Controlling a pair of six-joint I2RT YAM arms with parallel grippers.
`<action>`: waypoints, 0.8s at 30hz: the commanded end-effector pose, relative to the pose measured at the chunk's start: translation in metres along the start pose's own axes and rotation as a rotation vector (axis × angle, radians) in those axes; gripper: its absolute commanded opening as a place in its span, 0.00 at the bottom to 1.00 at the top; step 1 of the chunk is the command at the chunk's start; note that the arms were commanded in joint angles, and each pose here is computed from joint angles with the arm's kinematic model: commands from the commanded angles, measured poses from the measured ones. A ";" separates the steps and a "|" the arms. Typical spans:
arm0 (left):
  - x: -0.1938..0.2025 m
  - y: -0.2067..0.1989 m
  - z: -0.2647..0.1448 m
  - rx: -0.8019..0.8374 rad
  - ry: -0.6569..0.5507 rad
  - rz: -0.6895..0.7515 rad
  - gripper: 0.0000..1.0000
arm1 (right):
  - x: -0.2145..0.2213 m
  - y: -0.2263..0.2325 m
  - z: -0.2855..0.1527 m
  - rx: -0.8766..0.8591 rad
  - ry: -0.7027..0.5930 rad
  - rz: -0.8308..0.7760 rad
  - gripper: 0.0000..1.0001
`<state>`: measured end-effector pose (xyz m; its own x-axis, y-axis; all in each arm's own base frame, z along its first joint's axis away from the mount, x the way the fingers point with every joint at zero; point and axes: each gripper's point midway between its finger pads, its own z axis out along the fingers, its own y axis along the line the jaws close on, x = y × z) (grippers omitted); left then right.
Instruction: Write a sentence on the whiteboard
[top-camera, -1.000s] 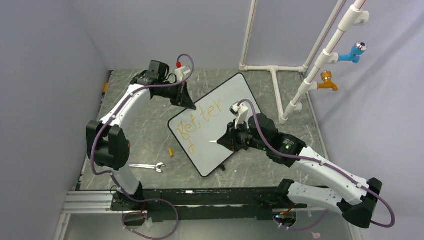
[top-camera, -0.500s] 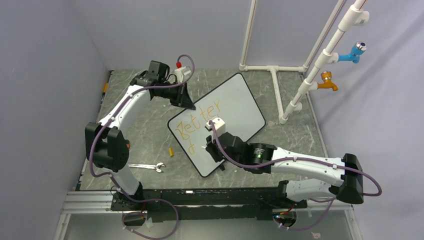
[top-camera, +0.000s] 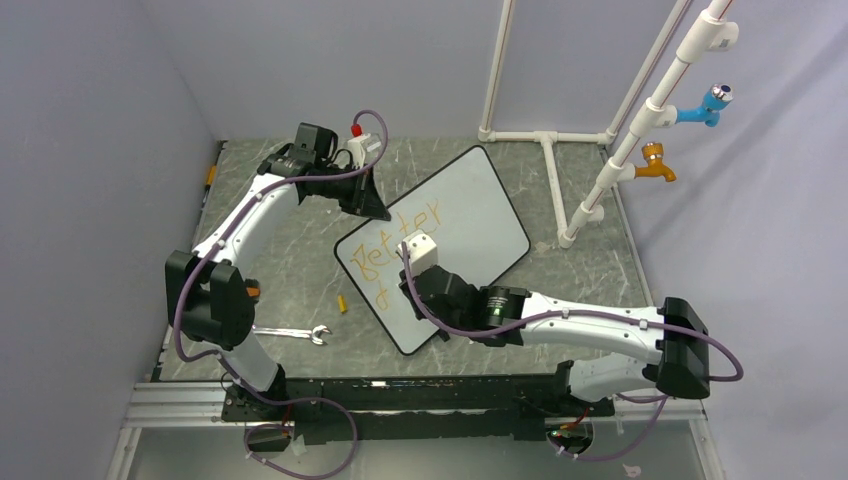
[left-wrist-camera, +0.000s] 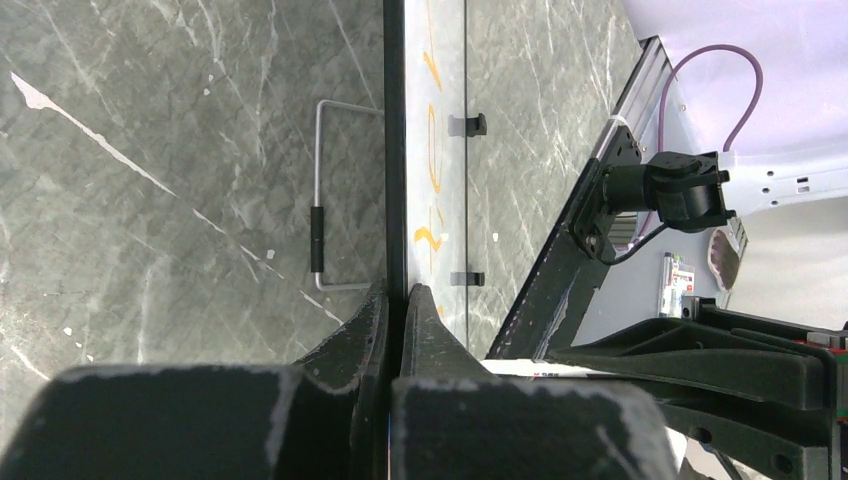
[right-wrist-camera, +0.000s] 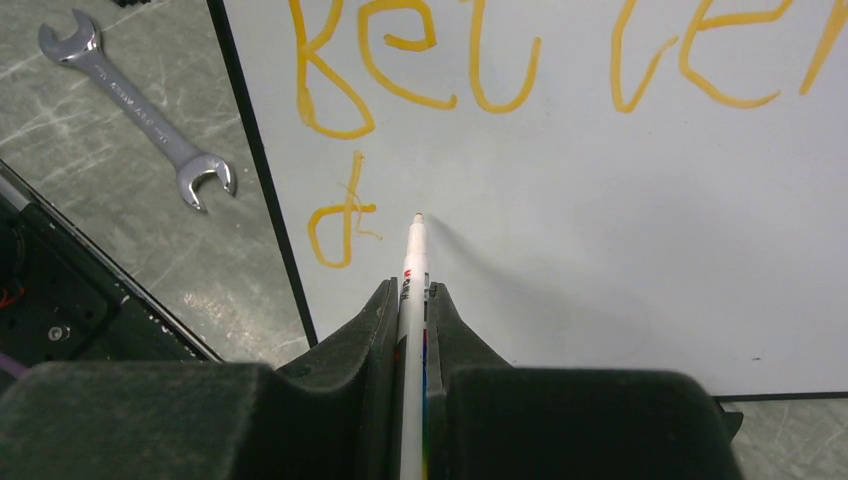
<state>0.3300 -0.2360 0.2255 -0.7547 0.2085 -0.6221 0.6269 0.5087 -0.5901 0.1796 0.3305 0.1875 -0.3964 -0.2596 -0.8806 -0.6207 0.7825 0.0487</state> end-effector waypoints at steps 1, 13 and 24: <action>-0.025 -0.003 -0.012 -0.044 -0.097 0.158 0.00 | -0.035 0.009 0.000 -0.012 -0.091 0.031 0.00; -0.025 -0.007 -0.012 -0.027 -0.106 0.125 0.00 | -0.030 0.018 0.011 -0.021 -0.067 0.008 0.00; -0.025 -0.008 -0.012 -0.027 -0.105 0.124 0.00 | -0.020 0.027 0.014 -0.072 -0.033 0.006 0.00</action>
<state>0.3296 -0.2367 0.2255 -0.7609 0.1945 -0.6190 0.6174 0.5105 -0.5985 0.1842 0.3489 0.1844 -0.3878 -0.2779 -0.8789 -0.6340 0.7725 0.0356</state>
